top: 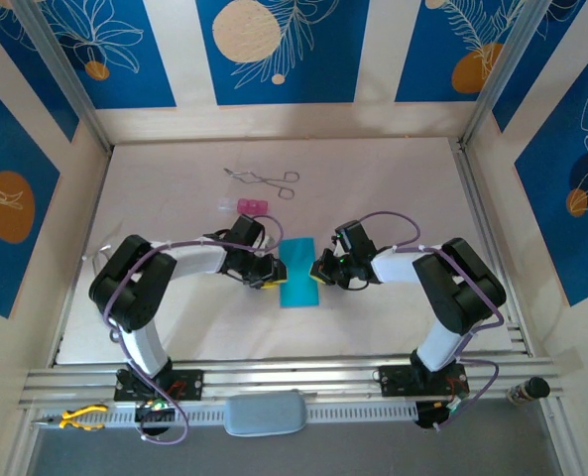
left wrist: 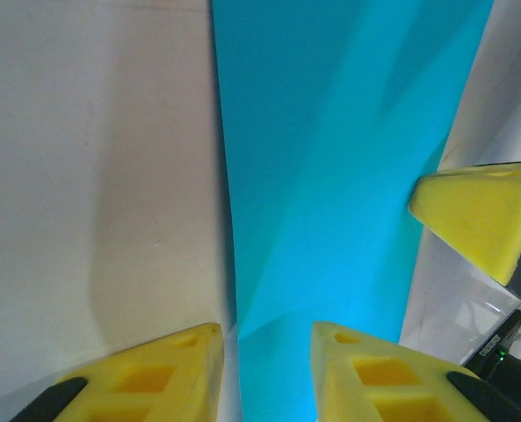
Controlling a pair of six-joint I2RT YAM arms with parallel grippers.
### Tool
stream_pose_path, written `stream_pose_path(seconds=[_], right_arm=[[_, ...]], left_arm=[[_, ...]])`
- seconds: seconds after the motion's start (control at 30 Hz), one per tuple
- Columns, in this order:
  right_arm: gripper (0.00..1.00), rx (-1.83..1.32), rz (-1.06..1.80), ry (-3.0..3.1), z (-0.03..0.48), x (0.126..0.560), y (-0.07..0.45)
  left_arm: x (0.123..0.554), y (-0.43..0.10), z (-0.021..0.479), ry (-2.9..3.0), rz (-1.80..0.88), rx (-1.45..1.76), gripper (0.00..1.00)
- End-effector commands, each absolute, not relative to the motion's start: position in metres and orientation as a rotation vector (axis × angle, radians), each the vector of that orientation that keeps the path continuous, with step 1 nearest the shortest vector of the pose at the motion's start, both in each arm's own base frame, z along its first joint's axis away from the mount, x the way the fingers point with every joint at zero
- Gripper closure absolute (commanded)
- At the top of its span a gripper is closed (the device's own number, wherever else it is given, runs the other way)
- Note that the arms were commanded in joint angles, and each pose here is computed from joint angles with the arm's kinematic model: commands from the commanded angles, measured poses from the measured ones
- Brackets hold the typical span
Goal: Fold a paper plane with a square sheet of paper (pick it up from the middle)
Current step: Third fold the triangle at the center of the table.
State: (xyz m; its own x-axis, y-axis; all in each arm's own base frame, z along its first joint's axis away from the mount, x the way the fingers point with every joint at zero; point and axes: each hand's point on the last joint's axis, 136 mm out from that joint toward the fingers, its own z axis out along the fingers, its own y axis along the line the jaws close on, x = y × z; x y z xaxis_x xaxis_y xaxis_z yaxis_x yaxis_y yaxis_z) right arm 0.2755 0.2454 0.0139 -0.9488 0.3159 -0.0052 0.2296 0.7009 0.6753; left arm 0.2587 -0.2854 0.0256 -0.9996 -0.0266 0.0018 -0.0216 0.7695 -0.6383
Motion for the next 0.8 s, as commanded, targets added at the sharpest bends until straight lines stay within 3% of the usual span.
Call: stream_pose_path(seconds=[0.0,0.57,0.77], right_arm=[[0.96,0.545,0.910,2.909,-0.014,0.254,0.227],[0.96,0.537,0.906,2.901,-0.011,0.254,0.225],[0.95,0.520,0.913,2.889,-0.007,0.255,0.226]], left_arm=[[0.258,-0.292,0.022,2.962,-1.074,-0.026,0.69],[0.262,-0.293,0.027,2.933,-1.081,-0.052,0.78],[0.264,-0.291,0.035,2.900,-1.081,-0.052,0.85]])
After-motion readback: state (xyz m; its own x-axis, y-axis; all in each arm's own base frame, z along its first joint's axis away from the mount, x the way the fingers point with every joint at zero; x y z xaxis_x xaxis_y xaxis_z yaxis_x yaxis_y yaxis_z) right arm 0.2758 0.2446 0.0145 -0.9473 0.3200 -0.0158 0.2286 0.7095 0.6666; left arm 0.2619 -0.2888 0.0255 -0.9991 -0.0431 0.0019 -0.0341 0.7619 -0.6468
